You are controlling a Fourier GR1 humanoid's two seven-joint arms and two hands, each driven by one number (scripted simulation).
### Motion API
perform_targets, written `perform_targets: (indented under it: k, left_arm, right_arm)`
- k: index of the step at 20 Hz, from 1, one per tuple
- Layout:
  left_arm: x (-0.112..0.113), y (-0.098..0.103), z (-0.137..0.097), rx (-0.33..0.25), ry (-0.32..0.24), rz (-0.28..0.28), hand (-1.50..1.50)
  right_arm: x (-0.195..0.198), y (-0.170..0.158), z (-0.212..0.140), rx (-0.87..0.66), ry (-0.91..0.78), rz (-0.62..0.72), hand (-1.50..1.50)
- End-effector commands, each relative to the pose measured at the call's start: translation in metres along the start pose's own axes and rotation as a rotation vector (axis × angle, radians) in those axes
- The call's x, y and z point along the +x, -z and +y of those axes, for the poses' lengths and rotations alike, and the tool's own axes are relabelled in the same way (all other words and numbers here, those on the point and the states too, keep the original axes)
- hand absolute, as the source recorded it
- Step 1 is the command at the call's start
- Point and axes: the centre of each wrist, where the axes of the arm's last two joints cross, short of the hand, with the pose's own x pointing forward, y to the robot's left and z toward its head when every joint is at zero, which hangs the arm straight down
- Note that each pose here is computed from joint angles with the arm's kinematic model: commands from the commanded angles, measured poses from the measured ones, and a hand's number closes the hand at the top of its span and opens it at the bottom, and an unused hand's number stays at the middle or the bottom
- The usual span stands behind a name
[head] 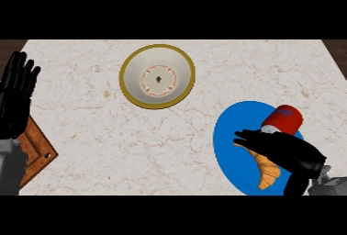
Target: Pick the croissant from the plate and place it in the bowl
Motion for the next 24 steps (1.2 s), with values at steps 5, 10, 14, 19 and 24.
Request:
perform_targets:
  k: [5, 10, 14, 19, 24]
  left_arm:
    - [0.002, 0.003, -0.001, -0.010, 0.013, 0.011, 0.00]
    - [0.005, 0.006, -0.010, 0.001, -0.004, 0.002, 0.00]
    - [-0.020, -0.006, -0.010, -0.004, 0.004, -0.004, 0.00]
    - [0.009, 0.007, -0.010, -0.052, -0.017, -0.037, 0.00]
    - [0.020, 0.014, -0.043, -0.131, -0.046, -0.102, 0.00]
  right_arm:
    - [-0.018, 0.010, 0.007, 0.036, -0.027, 0.043, -1.50]
    - [-0.009, 0.031, -0.011, -0.111, -0.032, -0.048, 1.50]
    - [-0.019, 0.018, 0.012, -0.124, -0.064, -0.065, 1.50]
    - [-0.071, 0.028, -0.070, -0.151, -0.082, 0.007, 1.50]
    - [-0.104, -0.007, -0.123, -0.172, -0.163, 0.161, 1.50]
